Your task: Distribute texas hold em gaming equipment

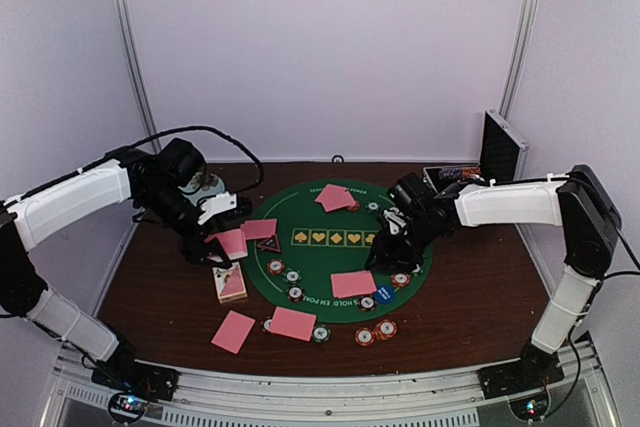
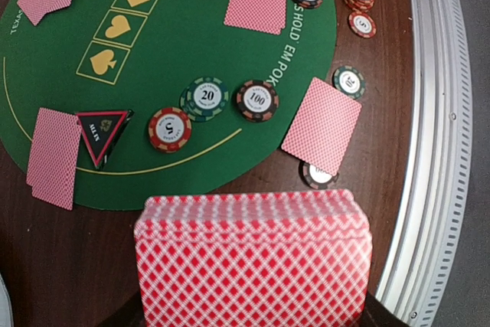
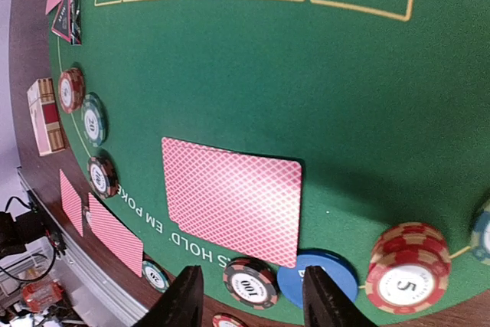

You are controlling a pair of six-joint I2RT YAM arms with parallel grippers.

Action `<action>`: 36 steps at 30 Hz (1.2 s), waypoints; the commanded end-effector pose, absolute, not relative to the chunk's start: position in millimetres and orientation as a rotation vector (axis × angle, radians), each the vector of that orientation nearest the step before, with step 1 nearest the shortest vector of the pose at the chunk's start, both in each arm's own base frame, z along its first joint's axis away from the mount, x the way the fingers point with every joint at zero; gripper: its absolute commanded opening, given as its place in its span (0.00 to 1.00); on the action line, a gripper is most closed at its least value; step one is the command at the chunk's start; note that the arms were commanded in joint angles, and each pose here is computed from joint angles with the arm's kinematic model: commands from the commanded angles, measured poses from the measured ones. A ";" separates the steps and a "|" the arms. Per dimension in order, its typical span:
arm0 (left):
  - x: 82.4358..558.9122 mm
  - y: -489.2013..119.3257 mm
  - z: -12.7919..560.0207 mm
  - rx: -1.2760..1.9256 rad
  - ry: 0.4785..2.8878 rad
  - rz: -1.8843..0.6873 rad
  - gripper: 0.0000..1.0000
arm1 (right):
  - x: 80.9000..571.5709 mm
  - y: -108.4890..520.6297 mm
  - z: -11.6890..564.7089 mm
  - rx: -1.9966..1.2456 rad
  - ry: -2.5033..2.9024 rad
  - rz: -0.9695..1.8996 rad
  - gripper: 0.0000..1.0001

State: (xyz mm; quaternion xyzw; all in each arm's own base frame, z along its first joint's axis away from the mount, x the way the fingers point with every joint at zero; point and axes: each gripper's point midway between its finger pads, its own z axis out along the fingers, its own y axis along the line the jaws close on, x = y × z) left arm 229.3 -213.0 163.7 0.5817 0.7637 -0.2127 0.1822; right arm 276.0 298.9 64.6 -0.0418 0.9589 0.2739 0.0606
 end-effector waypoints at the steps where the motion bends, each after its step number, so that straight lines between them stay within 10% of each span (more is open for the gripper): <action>1: 235.8 -221.0 176.9 1.644 2.099 -0.615 0.00 | 288.9 280.3 102.2 -0.150 2.816 0.673 0.50; 18: 244.7 -228.0 183.4 1.633 2.088 -0.629 0.00 | 267.0 436.8 232.2 -0.264 2.398 1.510 0.76; 36: 247.7 -233.3 188.9 1.623 2.073 -0.647 0.00 | 243.9 546.4 230.8 -0.372 2.366 1.796 0.78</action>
